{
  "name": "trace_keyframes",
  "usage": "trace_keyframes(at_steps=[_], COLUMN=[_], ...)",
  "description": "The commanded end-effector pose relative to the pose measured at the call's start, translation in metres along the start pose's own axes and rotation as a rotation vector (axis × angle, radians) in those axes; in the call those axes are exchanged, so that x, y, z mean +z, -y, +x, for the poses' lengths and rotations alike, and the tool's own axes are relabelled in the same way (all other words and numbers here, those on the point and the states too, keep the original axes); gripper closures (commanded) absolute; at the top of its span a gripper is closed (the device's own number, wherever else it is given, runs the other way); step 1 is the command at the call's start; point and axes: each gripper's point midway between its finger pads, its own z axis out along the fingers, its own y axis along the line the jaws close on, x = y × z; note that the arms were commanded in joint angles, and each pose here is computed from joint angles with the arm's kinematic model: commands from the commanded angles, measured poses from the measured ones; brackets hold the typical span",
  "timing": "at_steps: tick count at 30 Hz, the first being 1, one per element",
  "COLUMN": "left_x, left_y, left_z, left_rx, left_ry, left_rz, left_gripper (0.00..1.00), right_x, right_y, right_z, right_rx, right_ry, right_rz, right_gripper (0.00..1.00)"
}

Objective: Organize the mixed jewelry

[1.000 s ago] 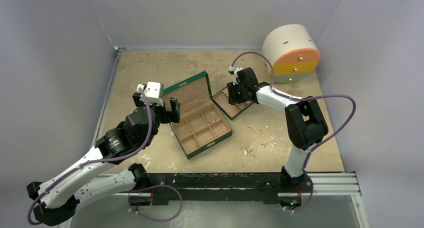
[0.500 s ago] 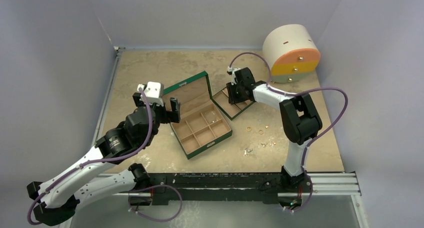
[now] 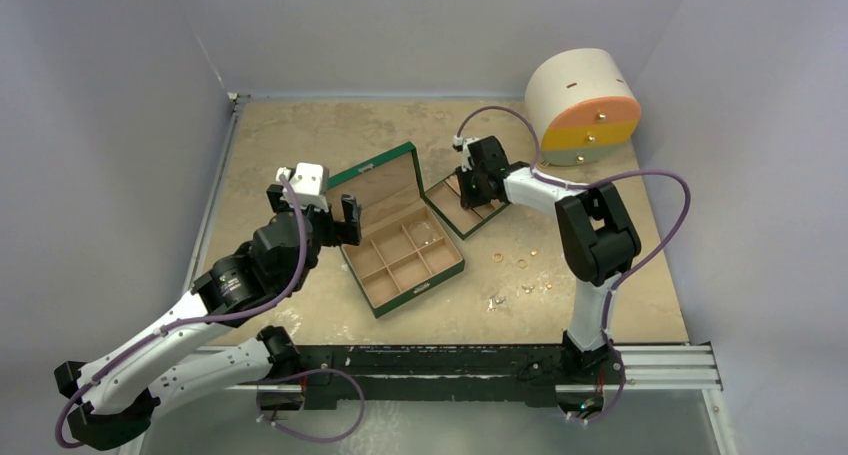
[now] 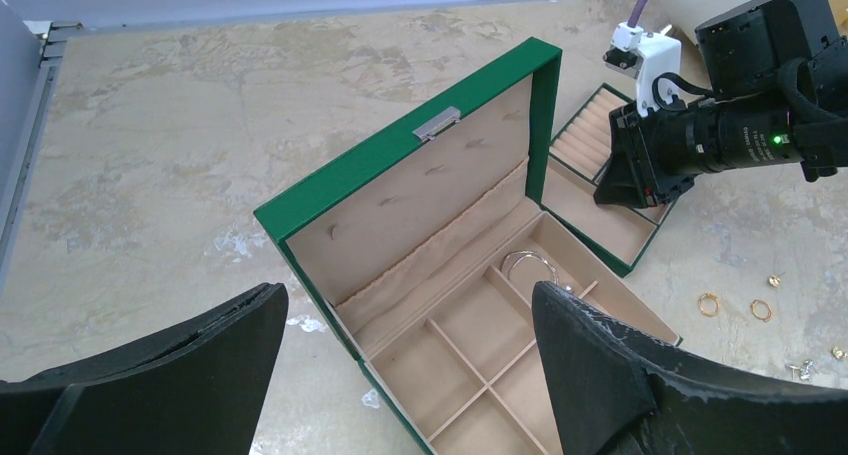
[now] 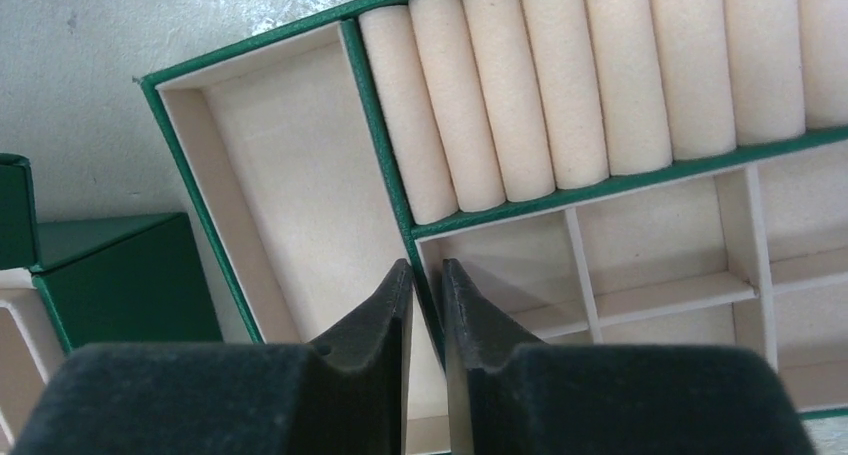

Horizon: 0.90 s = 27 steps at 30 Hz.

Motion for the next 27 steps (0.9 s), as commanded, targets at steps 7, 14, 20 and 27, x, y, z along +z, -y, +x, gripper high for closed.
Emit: trace_keyframes(at_steps=[7,14,20,27], left_x=[0.0,-0.002,-0.003,-0.005], left_y=[-0.001,-0.002,-0.003,-0.004], left_z=[-0.006,-0.007,-0.009,-0.011], left_rx=[-0.003,-0.008,-0.016,-0.025], left_ry=[0.024,0.03,0.036,0.043], left_rz=[-0.007,-0.005,-0.004,-0.005], left_gripper=[0.08,0.08,0.08,0.08], right_x=[-0.014,-0.039,-0.062,-0.092], right_y=[0.011,0.022,0.026,0.003], right_z=[-0.029,-0.049,-0.062,-0.062], right_rx=[-0.022,0.004,0.011,-0.013], right_ry=[0.073,0.145,0.2,0.237], right_rz=[0.065,0.148,0.184,0.154], right_gripper=[1.0,1.0,1.0,1.0])
